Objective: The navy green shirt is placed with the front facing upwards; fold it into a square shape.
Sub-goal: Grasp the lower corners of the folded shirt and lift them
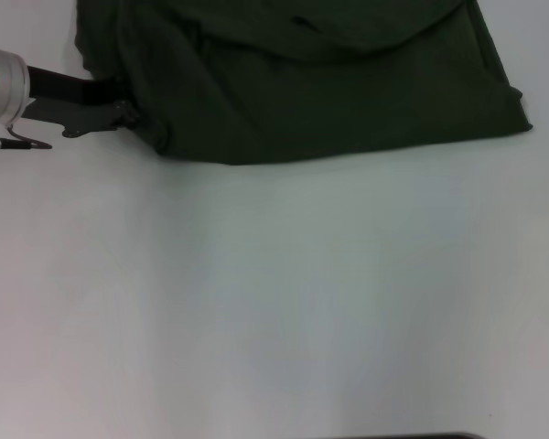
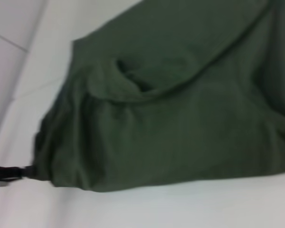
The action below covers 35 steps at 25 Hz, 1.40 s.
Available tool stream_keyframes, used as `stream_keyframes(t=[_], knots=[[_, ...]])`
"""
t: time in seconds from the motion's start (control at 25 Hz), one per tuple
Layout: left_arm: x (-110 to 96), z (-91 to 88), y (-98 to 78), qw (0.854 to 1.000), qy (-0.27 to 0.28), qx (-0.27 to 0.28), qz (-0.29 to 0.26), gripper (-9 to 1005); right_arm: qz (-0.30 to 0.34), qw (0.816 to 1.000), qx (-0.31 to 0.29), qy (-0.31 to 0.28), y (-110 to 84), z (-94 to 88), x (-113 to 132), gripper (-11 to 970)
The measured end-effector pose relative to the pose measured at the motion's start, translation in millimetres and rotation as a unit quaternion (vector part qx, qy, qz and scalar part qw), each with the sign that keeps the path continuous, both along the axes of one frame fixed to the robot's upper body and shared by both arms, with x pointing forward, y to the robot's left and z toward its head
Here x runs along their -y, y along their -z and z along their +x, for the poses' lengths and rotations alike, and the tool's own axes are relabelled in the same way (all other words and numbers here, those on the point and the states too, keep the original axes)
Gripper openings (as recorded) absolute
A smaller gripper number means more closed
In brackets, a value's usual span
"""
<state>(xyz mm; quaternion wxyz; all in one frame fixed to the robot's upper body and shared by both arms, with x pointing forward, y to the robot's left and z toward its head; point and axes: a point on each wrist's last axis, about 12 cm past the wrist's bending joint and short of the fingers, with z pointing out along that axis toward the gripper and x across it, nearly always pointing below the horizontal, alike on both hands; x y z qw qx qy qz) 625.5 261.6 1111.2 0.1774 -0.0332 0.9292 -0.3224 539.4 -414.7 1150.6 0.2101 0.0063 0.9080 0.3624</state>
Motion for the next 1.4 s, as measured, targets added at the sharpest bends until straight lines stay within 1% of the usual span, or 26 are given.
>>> stream_keyframes(t=[0.12,0.24,0.52,0.56,0.6,0.92,1.2,1.4], knots=[[-1,0.8,-2.0,1.000,0.002,0.000,0.001,2,-0.036,0.999,-0.021,0.002,0.3,7.8,0,926],[1,1.7,-3.3,1.000,0.005,0.001,0.001,2,-0.072,0.997,-0.034,0.008,8.1,16.7,-5,926],[3,2.6,-3.3,1.000,0.004,0.003,0.001,3,-0.103,0.993,0.007,0.057,23.5,35.6,-14,926],[3,2.5,-3.2,1.000,0.004,0.003,0.001,3,-0.104,0.992,0.014,0.068,27.7,39.3,-18,926],[3,2.5,-3.1,1.000,0.004,0.003,0.001,3,-0.104,0.992,0.014,0.068,27.7,39.3,-18,925],[4,2.9,-3.4,1.000,0.003,0.005,-0.001,3,-0.083,0.992,0.019,0.094,43.4,55.8,-36,925],[4,3.2,-3.3,1.000,0.001,0.006,-0.002,6,-0.077,0.991,0.025,0.106,49.6,63.2,-45,925],[4,3.6,-3.4,1.000,0.000,0.007,-0.002,8,-0.080,0.991,0.022,0.104,57.9,65.5,-53,924]])
